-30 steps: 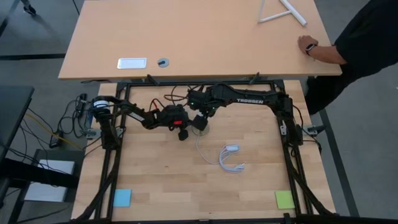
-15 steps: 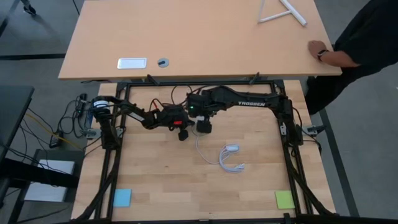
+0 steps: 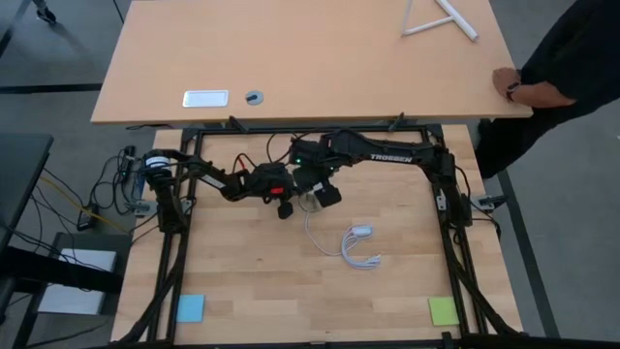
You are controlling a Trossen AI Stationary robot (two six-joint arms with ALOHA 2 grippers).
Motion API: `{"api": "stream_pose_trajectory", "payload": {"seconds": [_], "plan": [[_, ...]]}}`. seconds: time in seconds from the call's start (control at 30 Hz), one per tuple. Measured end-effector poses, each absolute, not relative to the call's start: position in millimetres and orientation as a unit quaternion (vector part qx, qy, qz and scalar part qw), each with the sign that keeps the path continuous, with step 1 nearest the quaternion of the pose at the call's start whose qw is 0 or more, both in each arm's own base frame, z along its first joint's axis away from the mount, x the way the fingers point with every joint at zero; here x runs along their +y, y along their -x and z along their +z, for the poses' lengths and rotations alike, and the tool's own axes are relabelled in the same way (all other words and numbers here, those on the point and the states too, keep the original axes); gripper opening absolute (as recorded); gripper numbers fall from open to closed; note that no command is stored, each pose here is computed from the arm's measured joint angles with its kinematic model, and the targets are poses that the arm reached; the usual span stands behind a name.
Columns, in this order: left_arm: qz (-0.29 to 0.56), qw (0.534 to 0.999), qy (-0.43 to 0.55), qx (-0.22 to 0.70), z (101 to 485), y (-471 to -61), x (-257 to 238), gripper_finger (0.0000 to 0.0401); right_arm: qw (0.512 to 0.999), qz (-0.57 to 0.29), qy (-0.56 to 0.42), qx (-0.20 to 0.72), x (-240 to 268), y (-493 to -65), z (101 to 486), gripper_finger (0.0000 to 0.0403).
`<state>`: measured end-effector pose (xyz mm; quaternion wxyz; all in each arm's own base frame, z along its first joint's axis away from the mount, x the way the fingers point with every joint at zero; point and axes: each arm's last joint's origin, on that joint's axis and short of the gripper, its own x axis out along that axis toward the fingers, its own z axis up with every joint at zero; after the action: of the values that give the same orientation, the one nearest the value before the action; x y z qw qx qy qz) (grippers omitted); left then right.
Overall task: Screw lightbulb
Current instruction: Insert the white lightbulb into the golden lamp
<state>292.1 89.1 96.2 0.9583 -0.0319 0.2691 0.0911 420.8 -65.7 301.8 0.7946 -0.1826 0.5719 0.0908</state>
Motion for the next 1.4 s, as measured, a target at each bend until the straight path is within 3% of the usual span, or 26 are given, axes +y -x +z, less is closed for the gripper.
{"api": "stream_pose_trajectory", "payload": {"seconds": [0.37, 0.63, 0.87, 1.13, 1.4], "plan": [[0.091, 0.958, 0.032, 0.269, 96, -292, 89, 0.0003, 0.777, 0.118, 0.219, 0.579, -71, -422, 279, 0.0326], [0.09, 0.958, 0.032, 0.269, 96, -292, 89, 0.0003, 0.78, 0.083, 0.17, 0.597, -71, -419, 270, 0.0297], [0.089, 0.958, 0.033, 0.269, 96, -292, 89, 0.0003, 0.799, -0.008, 0.053, 0.598, -71, -420, 271, 0.0279], [0.089, 0.958, 0.033, 0.269, 96, -292, 89, 0.0003, 0.78, -0.163, -0.15, 0.585, -67, -419, 271, 0.0299], [0.087, 0.958, 0.033, 0.27, 96, -292, 89, 0.0003, 0.793, -0.105, -0.037, 0.598, -46, -420, 278, 0.0338]]}}
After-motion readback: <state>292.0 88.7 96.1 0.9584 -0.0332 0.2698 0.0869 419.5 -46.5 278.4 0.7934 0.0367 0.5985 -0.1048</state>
